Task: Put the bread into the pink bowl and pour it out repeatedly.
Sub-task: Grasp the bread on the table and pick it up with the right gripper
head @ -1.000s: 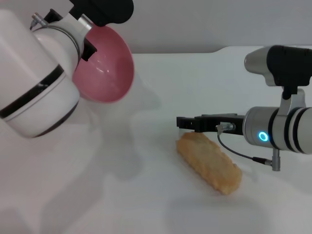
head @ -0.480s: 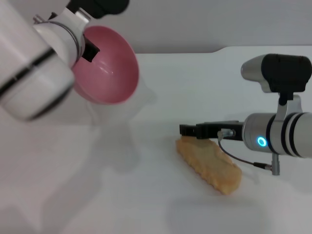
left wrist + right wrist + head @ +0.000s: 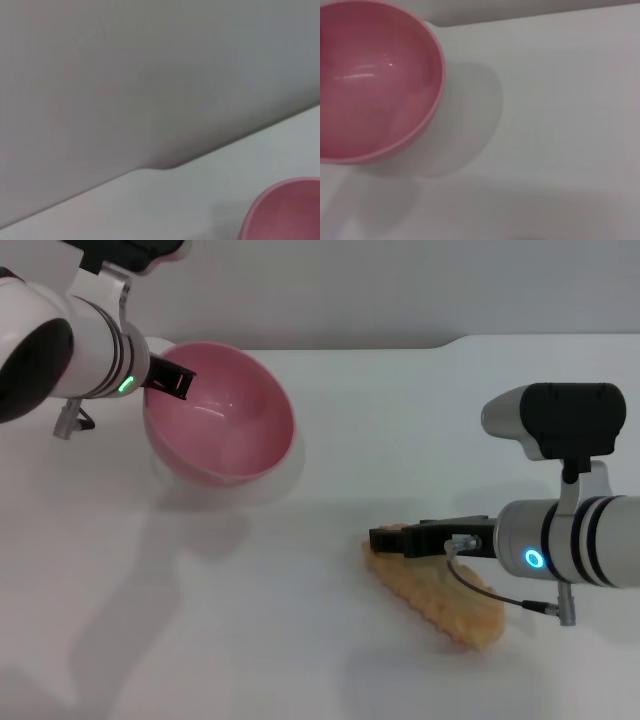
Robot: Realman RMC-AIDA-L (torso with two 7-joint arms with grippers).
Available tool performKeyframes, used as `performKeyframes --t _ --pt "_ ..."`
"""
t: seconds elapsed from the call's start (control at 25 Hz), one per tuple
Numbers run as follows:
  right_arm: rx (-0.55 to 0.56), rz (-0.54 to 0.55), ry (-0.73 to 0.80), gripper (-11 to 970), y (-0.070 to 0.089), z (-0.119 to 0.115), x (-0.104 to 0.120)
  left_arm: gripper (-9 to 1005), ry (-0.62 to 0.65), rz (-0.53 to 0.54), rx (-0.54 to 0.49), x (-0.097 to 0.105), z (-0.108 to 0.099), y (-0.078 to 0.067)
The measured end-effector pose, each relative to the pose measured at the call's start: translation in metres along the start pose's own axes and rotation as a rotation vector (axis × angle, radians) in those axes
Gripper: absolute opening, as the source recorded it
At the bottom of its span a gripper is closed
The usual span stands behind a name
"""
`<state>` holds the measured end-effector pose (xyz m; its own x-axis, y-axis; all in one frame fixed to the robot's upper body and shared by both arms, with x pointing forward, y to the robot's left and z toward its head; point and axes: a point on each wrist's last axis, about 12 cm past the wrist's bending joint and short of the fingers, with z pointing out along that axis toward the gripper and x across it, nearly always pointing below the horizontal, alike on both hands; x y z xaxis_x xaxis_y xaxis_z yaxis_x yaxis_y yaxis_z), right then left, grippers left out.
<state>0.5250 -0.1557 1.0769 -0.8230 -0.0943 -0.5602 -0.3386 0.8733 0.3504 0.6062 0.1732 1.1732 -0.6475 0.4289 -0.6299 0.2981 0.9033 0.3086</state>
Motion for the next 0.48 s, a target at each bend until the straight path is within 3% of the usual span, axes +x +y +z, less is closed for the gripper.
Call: performKeyframes --t 0.48 --pt "0.003 -0.001 0.027 760 0.0004 0.0063 0.0015 51 -0.002 0.031 0.005 -0.0013 0.0004 -0.0037"
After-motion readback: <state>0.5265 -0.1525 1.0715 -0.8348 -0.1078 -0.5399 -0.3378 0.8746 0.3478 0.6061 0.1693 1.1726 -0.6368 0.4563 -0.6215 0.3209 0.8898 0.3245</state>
